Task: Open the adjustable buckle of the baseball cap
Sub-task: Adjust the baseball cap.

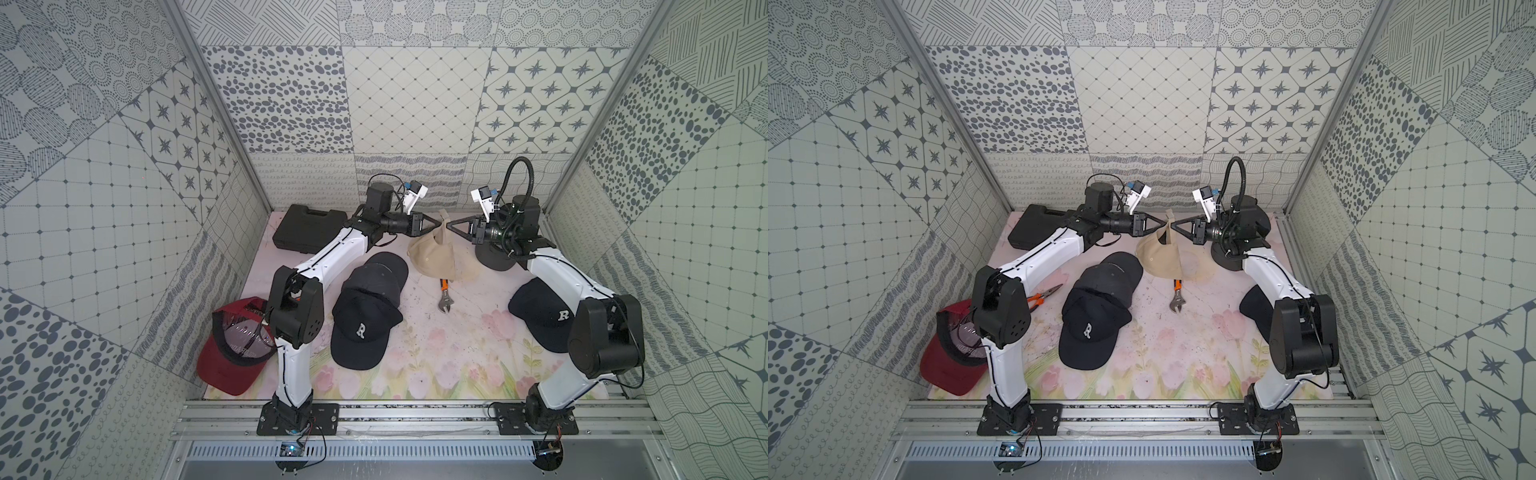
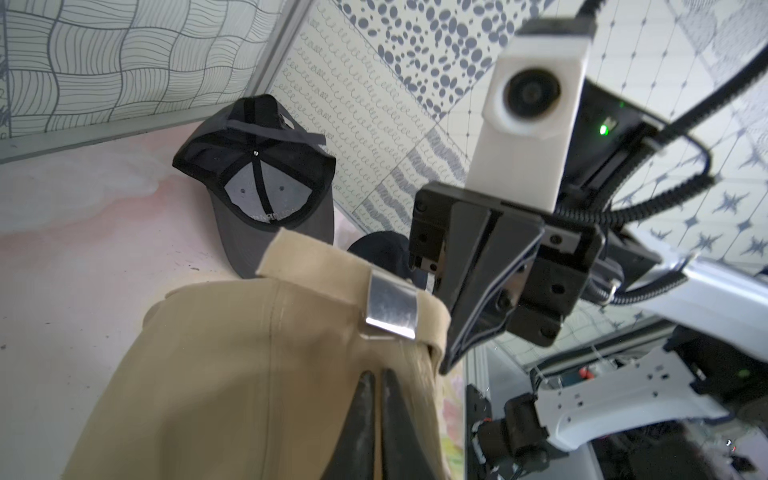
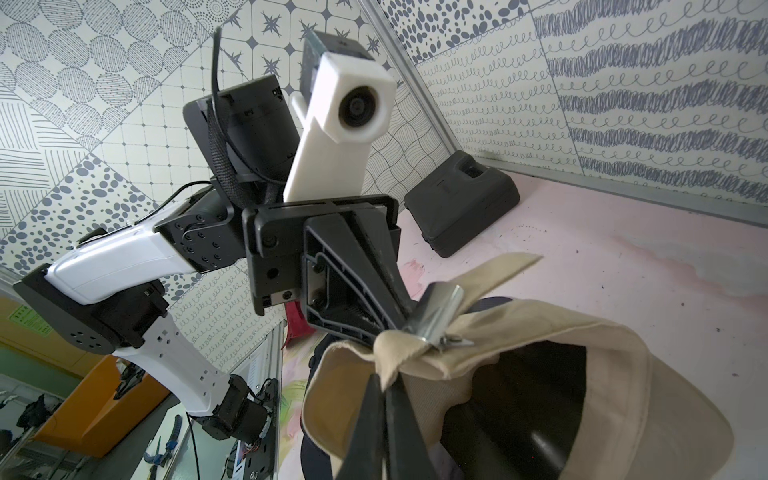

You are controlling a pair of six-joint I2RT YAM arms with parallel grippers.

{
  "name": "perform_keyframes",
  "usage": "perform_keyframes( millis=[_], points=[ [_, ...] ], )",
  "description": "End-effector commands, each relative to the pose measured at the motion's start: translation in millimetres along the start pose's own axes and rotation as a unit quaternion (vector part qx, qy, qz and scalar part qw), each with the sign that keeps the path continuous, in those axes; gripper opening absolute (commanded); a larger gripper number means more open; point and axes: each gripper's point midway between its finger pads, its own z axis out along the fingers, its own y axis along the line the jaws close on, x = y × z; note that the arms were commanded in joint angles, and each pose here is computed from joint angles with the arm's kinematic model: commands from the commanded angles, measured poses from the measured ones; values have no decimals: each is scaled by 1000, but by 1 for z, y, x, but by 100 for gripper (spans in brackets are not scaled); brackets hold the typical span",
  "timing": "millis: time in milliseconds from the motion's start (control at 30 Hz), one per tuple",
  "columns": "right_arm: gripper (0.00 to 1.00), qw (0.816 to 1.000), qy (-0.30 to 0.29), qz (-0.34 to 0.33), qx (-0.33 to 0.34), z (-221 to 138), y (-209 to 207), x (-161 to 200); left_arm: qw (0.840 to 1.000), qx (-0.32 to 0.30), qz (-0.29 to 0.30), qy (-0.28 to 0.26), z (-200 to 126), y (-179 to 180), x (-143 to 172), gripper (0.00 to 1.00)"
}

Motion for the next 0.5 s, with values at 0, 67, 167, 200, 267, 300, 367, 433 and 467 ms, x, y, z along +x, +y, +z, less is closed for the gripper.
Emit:
perform_keyframes(
  millis=[0,67,167,200,267,300,367,433,467],
  points=[
    [0,1000,-2,-21,-6,1,-1,4,999,17,32,-40,-10,-15,-24,0],
    [0,1000,-1,-18,0,1,-4,7,998,16,34,-43,-11,-15,-25,0],
    [0,1000,4,-12,14,0,-9,12,998,13,36,-46,-12,-16,-27,0],
    [0,1000,5,-10,18,0,-11,15,998,12,36,-47,-13,-16,-27,0],
    [0,1000,6,-8,20,0,-12,17,998,9,36,-45,-13,-15,-26,0],
    [0,1000,6,-8,21,0,-12,17,999,4,35,-41,-13,-13,-25,0],
    [0,1000,4,-11,21,-2,-12,14,999,-7,39,-29,-13,-9,-19,31],
    [0,1000,4,-11,22,-2,-12,12,998,-13,52,-15,-15,-7,-12,50],
    [0,1000,3,-12,23,-3,-12,11,998,-17,62,-9,-16,-6,-7,54]
  ],
)
